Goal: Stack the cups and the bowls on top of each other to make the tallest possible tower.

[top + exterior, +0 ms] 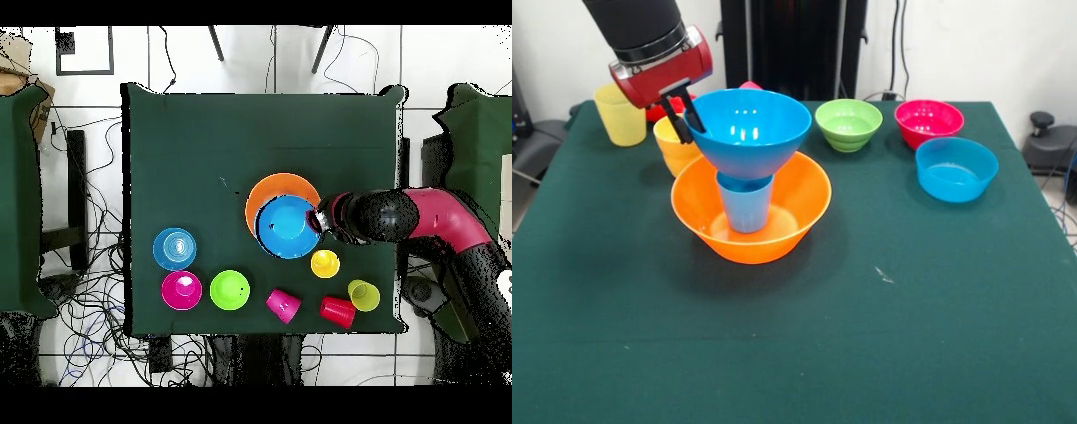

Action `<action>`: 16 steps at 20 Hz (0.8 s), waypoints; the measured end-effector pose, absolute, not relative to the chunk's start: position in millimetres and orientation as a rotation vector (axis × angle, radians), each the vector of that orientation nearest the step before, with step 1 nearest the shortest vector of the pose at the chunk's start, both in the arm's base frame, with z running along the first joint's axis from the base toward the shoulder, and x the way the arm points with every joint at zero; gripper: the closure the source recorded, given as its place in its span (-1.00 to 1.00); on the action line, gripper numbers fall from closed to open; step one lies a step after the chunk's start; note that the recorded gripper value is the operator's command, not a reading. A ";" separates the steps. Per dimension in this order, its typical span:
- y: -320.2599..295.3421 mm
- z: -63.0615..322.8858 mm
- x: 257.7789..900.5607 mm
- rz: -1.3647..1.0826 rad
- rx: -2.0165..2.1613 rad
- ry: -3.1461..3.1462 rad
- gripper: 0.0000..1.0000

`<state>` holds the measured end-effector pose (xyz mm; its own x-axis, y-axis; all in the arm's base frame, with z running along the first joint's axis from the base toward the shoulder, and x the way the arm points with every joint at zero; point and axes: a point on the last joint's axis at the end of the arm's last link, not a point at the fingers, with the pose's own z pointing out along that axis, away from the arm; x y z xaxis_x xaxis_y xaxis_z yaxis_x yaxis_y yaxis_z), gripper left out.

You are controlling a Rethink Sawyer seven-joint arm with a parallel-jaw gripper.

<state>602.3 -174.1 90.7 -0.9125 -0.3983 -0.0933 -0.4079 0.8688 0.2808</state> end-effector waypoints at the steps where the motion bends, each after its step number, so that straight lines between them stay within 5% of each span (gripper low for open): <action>1: -174.2 90.6 602.5 0.461 -0.648 3.004 1.00; 16: -173.7 85.3 603.8 0.453 -0.640 2.983 1.00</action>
